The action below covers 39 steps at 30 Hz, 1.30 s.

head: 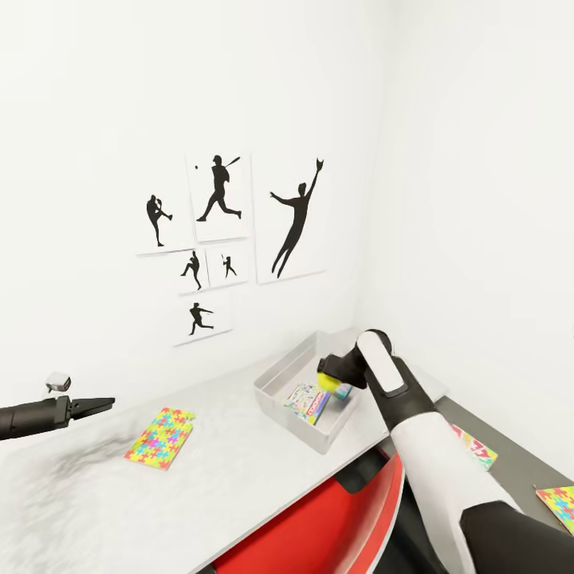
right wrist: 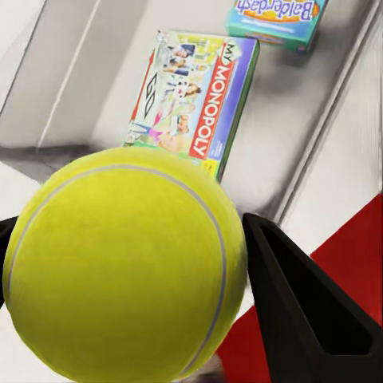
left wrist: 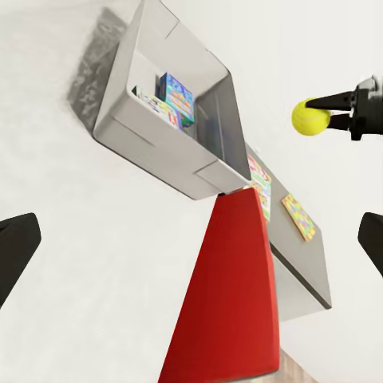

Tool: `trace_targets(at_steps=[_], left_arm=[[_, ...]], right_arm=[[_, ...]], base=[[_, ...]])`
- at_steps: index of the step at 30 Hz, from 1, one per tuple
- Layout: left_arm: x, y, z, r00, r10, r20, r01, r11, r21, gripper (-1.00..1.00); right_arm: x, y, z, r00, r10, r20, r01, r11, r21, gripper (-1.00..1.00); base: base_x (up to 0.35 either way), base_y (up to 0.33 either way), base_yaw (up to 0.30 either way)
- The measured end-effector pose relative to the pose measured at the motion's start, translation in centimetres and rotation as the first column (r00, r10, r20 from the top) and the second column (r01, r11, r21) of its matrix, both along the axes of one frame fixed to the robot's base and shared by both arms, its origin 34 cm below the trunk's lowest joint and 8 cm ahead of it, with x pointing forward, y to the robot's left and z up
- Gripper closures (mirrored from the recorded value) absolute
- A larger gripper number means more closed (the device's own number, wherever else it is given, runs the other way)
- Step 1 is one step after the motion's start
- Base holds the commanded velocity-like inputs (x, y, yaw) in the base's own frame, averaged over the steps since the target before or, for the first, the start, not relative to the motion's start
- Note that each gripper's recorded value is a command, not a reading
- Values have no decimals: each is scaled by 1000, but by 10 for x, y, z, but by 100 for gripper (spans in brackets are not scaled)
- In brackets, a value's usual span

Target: Put all the toys in the child's room - the three board games (two on the bed and one on the table), the two jigsaw puzzles on the table, and the tennis ball on the table - inside the toy box on the table in the child's room.

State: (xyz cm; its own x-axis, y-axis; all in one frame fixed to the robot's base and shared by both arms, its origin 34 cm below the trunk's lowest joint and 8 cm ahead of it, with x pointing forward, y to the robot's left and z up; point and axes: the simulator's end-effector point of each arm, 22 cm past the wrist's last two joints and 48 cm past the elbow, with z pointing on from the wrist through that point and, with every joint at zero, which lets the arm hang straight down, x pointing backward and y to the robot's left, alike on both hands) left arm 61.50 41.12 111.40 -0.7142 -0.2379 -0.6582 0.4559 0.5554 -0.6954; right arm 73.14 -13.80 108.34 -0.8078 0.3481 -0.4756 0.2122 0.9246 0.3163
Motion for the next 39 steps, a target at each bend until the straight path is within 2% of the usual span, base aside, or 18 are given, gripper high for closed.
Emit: trace_targets(at_steps=[2,5,19,29,39], left_arm=[[0,0,0,1000,0,0,0,1000,0,-100],[0,1,0,1000,1,0,-1,1000,1,-100],[1,0,-4,1000,2,-12,-2,1000,-7,-100],[6,-2,-4,998,22,-53,-26,997,-74,-100],[8,-2,-12,997,26,-79,-32,996,-83,-100]], right_arm=[[1,2,-9,999,12,-47,-13,1000,-28,100],[2,3,-13,997,17,-75,-21,998,-51,100],[3,2,-20,995,18,-96,-24,998,-64,100],[4,-1,-31,993,18,-115,-26,997,-70,100],[6,-4,-40,992,12,-128,-22,997,-74,100]], base=[[0,0,0],[0,0,0],[0,0,0],[0,0,0],[0,0,0]])
